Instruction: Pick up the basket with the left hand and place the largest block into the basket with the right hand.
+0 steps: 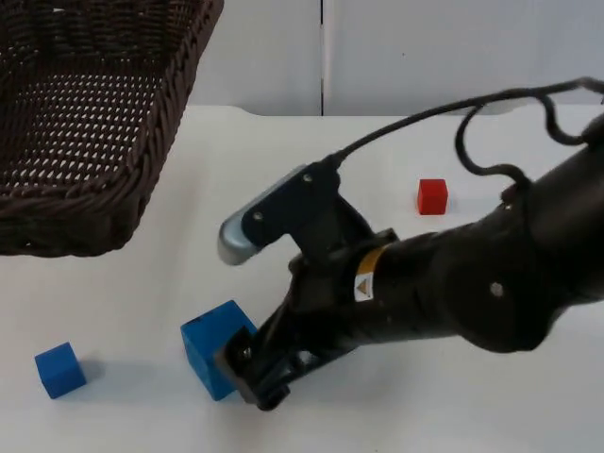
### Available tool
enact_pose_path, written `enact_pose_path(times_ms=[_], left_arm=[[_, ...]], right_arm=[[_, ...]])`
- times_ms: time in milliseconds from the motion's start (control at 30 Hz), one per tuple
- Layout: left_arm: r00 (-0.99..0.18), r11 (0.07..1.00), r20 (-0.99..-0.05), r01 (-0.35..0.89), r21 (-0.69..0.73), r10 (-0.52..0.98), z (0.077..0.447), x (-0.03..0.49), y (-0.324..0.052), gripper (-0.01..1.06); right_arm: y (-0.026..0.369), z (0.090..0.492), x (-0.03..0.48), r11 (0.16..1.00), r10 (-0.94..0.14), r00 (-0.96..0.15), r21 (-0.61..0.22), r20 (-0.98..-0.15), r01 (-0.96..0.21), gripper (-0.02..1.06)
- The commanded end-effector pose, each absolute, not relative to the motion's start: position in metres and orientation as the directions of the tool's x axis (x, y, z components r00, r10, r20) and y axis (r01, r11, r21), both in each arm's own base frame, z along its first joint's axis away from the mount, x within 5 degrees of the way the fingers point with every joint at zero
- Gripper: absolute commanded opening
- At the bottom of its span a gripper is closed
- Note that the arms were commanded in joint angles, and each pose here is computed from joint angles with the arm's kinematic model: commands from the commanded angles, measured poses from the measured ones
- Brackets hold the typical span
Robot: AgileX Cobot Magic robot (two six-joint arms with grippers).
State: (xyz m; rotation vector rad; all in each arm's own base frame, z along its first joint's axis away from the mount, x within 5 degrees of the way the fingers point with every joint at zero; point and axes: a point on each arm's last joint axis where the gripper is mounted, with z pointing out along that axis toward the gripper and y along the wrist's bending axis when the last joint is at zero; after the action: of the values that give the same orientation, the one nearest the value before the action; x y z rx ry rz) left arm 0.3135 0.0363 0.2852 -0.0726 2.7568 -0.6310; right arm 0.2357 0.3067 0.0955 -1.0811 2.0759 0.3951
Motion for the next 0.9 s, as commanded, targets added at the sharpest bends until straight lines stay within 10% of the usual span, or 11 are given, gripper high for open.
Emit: enact_pose_path(times_ms=[0,867], left_arm=[[-0.944,0.896,-0.305,0.022,-0.444,-0.128,0.291,0.312,0.035,0.00],[-0.946,0.901,-0.297,0.013,-0.434,-0.130,0.290,0.312,0.037,0.00]], right_arm=[[0.311,0.090,0.235,0.583,-0.582,-0.360,-0.066,-0.729,-0.809,1.02],[0.338,0.065,0.249,0.509,-0.623,-0.304,-0.079,-0.720,-0.857,1.02]])
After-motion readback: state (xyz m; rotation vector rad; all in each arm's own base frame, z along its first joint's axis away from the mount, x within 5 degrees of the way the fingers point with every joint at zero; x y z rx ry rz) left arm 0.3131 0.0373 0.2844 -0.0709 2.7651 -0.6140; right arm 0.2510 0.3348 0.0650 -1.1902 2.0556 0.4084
